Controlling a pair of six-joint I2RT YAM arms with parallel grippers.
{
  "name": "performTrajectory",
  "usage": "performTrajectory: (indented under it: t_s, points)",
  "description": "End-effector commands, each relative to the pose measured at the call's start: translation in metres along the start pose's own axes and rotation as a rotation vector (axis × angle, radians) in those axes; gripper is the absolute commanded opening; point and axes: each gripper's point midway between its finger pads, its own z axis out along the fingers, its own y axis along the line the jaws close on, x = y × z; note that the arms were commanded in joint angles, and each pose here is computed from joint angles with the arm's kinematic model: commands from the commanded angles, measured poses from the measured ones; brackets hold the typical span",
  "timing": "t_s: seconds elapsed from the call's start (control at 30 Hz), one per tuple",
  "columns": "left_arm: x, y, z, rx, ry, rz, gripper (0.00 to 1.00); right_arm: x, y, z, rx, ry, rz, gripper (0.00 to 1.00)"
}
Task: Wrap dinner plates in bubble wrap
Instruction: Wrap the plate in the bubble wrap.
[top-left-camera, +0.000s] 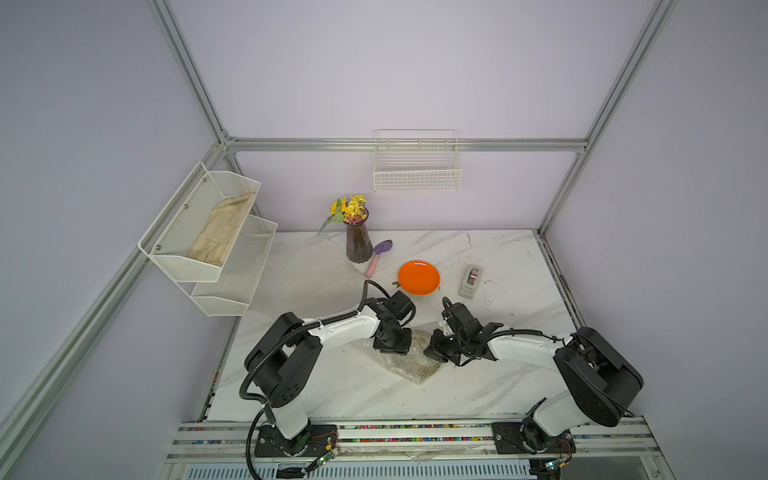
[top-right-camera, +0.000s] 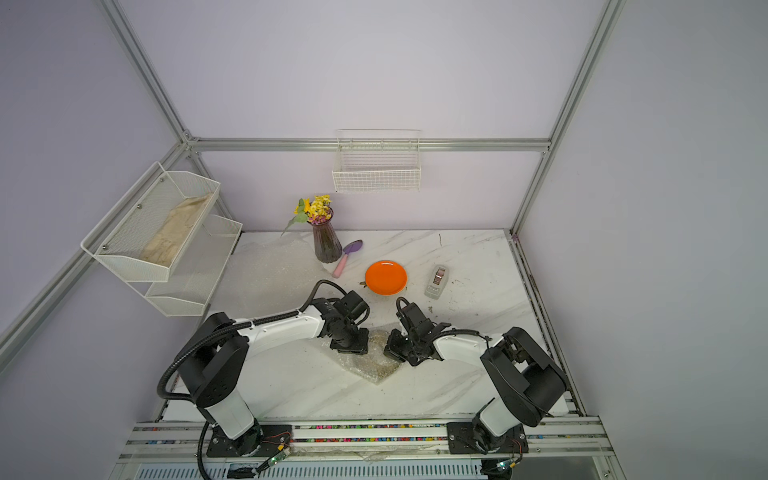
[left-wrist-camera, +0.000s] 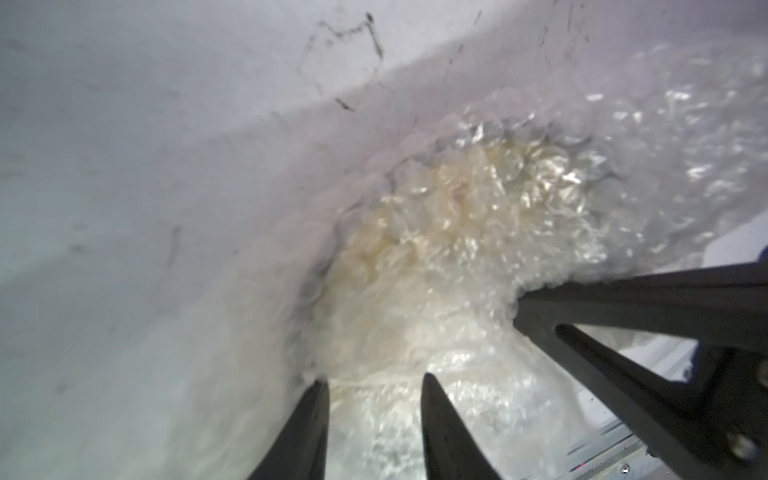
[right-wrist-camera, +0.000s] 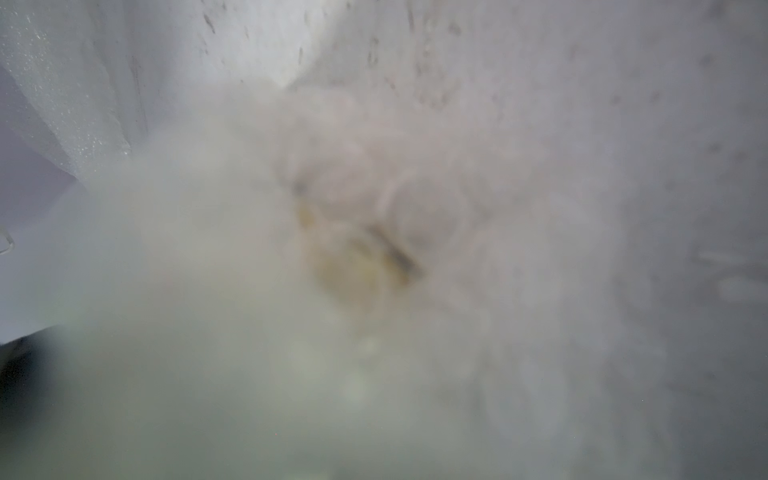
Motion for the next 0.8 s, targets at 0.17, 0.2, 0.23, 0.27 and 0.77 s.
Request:
performTrajectory:
  t_s: [0.17,0.2,0.23,0.27,0.77]
  points:
    - [-0.004,0.069,-0.078,-0.094,-0.131,-0.153,0.71,0.012,-0.062,0.014,0.216,0.046,0.038,0.0]
    - [-0.002,0.075,-0.083,-0.089,-0.145,-0.168,0.74,0.012,-0.061,0.014,0.215,0.046,0.037,0.0]
    - [0.003,0.083,-0.083,-0.095,-0.15,-0.189,0.79,0.012,-0.061,0.014,0.215,0.046,0.036,0.0]
    - [0.007,0.092,-0.083,-0.099,-0.155,-0.218,0.84,0.012,-0.06,0.014,0.212,0.045,0.036,0.0]
    - [-0.029,0.113,-0.032,0.225,-0.244,-0.322,0.71,0.015,-0.062,0.014,0.196,0.046,0.058,0.0]
